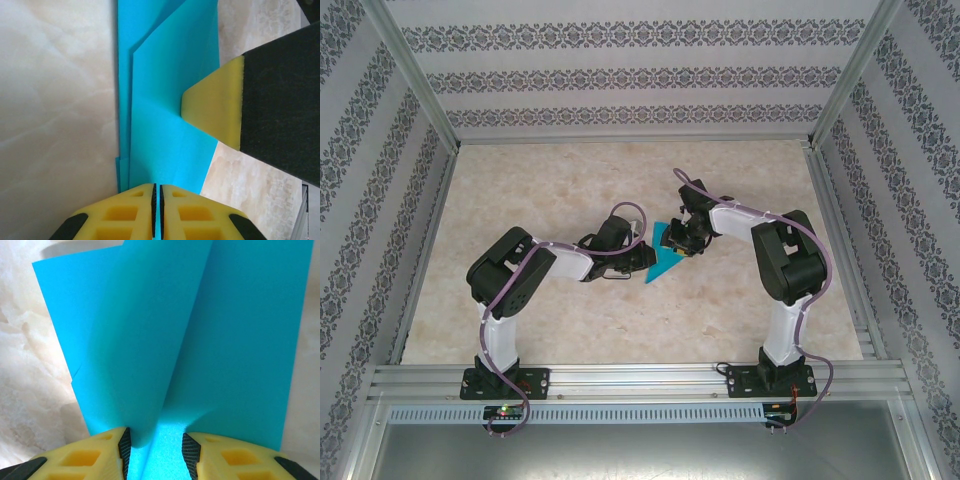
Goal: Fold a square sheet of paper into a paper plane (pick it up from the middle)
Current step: Fourth fold the wing at the center of the table.
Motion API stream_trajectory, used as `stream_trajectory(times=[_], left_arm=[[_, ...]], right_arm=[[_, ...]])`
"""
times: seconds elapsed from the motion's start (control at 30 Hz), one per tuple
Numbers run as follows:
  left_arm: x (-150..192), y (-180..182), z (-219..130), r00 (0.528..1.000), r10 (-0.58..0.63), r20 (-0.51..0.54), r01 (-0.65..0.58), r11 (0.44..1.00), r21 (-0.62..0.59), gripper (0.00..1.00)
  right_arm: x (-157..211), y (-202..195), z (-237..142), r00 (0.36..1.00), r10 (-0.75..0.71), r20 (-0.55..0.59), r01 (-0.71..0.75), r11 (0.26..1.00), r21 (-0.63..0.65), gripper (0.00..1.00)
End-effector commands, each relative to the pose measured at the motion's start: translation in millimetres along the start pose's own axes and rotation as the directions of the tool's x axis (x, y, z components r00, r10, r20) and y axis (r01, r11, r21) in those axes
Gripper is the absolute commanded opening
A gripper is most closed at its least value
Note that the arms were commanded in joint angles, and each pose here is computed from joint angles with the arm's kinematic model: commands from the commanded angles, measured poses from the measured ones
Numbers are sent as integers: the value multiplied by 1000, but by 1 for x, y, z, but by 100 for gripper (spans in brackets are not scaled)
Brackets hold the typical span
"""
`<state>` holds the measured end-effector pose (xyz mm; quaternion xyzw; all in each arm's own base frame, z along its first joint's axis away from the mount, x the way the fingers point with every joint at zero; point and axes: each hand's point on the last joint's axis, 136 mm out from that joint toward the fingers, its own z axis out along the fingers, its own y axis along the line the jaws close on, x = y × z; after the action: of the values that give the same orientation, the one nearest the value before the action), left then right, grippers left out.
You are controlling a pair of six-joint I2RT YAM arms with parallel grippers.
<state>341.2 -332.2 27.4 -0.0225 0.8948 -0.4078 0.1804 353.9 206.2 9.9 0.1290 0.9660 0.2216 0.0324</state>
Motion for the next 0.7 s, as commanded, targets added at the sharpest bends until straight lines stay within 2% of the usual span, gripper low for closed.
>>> stream_trajectory(times=[0.0, 0.2, 0.33, 0.67], left_arm=[[5, 9, 5, 1000, -7, -17, 6, 999, -41, 15], [6, 12, 3, 1000, -4, -19, 3, 998, -65, 14], [10, 18, 3, 999, -8, -43, 4, 995, -98, 13], [31, 47, -1, 990, -51, -133, 19, 971, -237, 7]], right_arm=[[38, -85, 44, 992, 56, -114, -20, 954, 300, 40], [40, -85, 46, 991, 54, -123, -14, 951, 308, 41], [39, -82, 43, 992, 52, -117, -15, 954, 298, 37], [32, -65, 36, 994, 35, -107, -8, 969, 248, 36]])
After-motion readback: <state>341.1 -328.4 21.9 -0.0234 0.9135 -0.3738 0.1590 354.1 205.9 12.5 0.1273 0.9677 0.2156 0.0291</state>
